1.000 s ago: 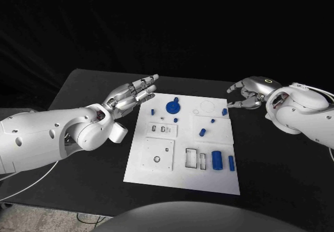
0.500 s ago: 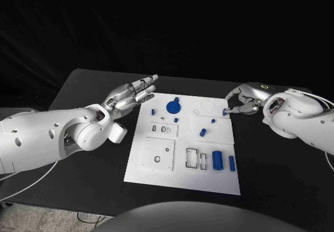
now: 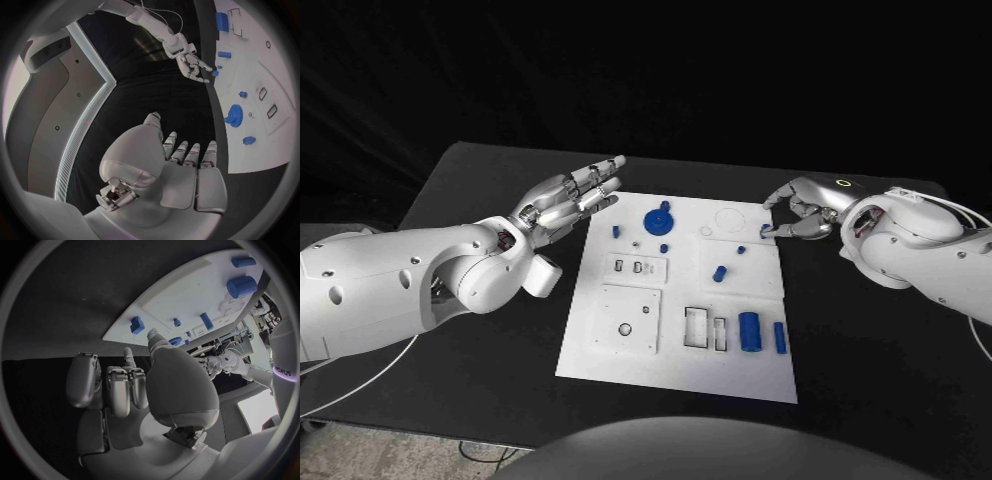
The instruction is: Assemble the parts on the task board
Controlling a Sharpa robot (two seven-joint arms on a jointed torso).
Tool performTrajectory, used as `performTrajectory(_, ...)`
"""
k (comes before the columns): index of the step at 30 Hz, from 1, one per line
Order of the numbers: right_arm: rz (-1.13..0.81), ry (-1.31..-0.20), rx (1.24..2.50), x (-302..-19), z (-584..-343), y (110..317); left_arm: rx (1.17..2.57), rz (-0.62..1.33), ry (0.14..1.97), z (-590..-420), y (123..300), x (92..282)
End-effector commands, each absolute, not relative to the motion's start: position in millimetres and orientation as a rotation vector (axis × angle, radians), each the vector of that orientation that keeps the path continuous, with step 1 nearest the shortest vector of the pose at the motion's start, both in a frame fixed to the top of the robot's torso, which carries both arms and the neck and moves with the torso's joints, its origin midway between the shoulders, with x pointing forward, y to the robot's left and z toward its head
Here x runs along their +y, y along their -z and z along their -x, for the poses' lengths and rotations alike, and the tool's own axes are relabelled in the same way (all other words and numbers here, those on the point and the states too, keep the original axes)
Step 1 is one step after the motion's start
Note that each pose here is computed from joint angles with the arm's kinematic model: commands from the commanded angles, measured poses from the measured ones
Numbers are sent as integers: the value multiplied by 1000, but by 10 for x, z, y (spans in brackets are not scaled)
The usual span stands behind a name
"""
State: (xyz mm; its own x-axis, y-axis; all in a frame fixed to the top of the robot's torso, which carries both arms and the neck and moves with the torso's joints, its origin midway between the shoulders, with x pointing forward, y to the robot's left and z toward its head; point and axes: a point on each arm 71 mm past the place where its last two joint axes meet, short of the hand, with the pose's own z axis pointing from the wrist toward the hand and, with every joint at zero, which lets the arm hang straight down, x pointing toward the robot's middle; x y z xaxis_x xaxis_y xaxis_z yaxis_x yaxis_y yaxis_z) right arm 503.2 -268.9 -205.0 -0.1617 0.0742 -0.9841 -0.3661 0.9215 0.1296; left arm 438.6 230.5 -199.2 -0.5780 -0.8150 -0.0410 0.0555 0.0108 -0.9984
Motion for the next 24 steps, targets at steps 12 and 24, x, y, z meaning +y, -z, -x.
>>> performTrajectory(12, 221, -381, 1698, -2699, -5028, 2111, 1623, 788, 1667, -4386, 1998, 2276)
performTrajectory(24, 217, -372, 1713, -2723, -5017, 2166, 1633, 791, 1671, -4385, 2030, 2252)
